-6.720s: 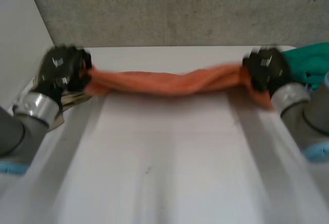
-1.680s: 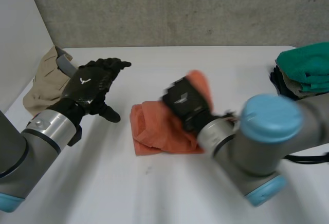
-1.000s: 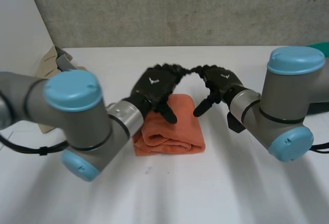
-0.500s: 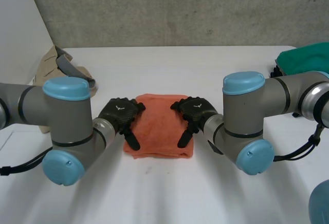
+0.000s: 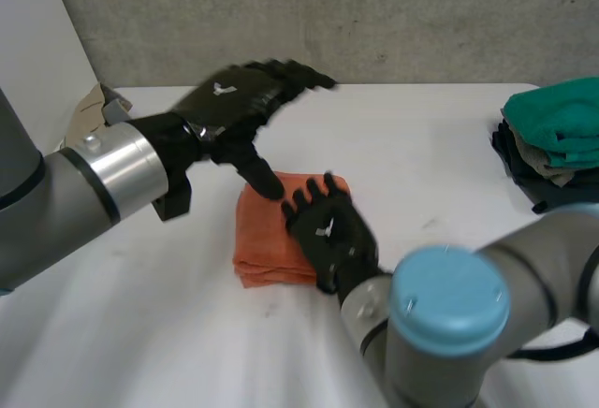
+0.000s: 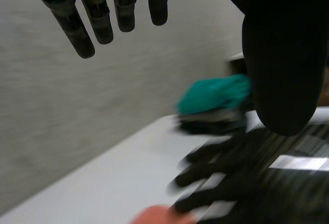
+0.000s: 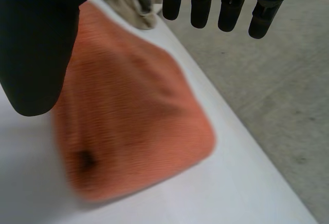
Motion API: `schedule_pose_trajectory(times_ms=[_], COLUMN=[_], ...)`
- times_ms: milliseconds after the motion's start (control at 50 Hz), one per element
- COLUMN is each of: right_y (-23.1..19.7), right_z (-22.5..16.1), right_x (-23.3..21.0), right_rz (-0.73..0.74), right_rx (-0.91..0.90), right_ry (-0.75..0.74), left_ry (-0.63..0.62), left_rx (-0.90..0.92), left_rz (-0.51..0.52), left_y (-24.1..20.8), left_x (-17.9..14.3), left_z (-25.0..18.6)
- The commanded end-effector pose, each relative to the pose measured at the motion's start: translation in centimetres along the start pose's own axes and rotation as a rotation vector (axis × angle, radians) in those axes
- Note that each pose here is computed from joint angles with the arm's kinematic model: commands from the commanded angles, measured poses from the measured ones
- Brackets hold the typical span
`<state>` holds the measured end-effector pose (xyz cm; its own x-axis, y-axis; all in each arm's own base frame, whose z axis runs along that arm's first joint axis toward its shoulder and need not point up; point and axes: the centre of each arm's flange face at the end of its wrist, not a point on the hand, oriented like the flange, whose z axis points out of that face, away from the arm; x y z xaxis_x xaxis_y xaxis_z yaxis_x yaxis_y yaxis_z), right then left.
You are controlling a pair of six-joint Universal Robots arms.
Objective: Fold the laundry.
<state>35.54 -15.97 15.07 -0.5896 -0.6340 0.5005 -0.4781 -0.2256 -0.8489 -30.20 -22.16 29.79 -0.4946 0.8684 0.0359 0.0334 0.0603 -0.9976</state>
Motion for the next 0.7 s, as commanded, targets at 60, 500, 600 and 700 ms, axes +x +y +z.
schedule_pose_trajectory(times_ms=[60, 500, 600, 700], right_y=[3.3, 4.3, 4.3, 2.9], right_z=[1.9, 6.6, 7.5, 8.1], right_x=[-3.0, -1.6, -1.0, 0.5], right_rz=[0.027, 0.003, 0.006, 0.021], right_rx=[0.033, 0.087, 0.108, 0.155], right_ry=[0.019, 0.072, 0.069, 0.095], left_ry=[0.305, 0.218, 0.204, 0.192], left_rx=[-0.073, -0.041, -0.039, -0.027], left_rz=[-0.077, -0.026, -0.034, -0.04], left_y=[1.1, 2.3, 2.2, 2.0], left_x=[3.6, 2.9, 2.4, 1.9], left_z=[-1.1, -0.3, -0.3, -0.3])
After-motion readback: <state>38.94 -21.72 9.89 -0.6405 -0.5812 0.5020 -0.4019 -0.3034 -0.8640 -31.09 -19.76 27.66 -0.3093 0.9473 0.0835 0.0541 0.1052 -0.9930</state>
